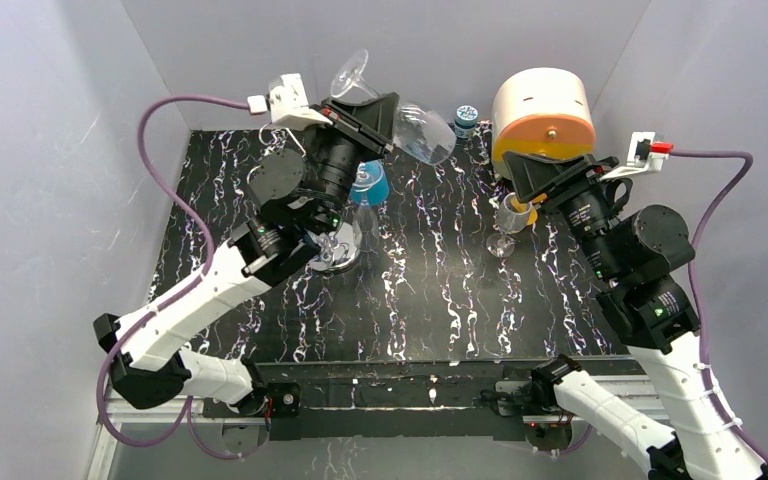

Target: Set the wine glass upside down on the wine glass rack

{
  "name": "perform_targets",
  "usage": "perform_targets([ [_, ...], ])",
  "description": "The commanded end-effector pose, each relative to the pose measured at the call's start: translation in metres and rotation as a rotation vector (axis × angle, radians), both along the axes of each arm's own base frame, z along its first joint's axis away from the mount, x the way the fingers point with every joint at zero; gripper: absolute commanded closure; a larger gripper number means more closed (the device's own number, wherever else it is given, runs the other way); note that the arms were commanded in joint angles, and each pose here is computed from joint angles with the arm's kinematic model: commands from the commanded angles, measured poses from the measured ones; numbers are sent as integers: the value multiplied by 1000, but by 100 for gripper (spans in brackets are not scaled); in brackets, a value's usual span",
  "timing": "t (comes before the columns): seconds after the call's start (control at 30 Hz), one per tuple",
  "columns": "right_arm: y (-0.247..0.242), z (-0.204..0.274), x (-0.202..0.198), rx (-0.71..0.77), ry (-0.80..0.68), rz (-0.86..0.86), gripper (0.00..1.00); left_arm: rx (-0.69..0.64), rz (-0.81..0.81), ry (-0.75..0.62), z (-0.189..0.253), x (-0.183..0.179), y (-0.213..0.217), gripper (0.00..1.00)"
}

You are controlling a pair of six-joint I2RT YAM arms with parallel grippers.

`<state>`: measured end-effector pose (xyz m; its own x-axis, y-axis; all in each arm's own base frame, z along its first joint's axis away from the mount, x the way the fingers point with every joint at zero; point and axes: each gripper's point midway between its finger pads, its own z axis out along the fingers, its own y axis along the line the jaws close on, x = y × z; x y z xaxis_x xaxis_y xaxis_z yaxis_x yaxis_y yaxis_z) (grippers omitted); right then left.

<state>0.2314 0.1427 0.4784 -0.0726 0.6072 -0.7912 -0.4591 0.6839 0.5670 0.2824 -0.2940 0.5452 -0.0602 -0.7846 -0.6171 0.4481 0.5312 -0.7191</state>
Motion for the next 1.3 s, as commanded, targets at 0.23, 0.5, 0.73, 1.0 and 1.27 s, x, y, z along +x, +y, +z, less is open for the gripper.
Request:
perform_targets([
  [0.23,3,10,11,-10,-20,-15,29,687,491,-36,48,5,108,100],
  [0.5,8,15,17,-11,-21,-10,29,816,783,113,44,-16,192,100],
  [0.73,11,13,23,-16,-10,-13,29,935,858,262,-2,-49,252,100],
  [1.0,20,9,32,-27,10,8,29,906,682,290,-71,-66,261,100],
  [1.27,18,7,31,-26,18,0,29,1047,435,271,-134,-57,213,100],
])
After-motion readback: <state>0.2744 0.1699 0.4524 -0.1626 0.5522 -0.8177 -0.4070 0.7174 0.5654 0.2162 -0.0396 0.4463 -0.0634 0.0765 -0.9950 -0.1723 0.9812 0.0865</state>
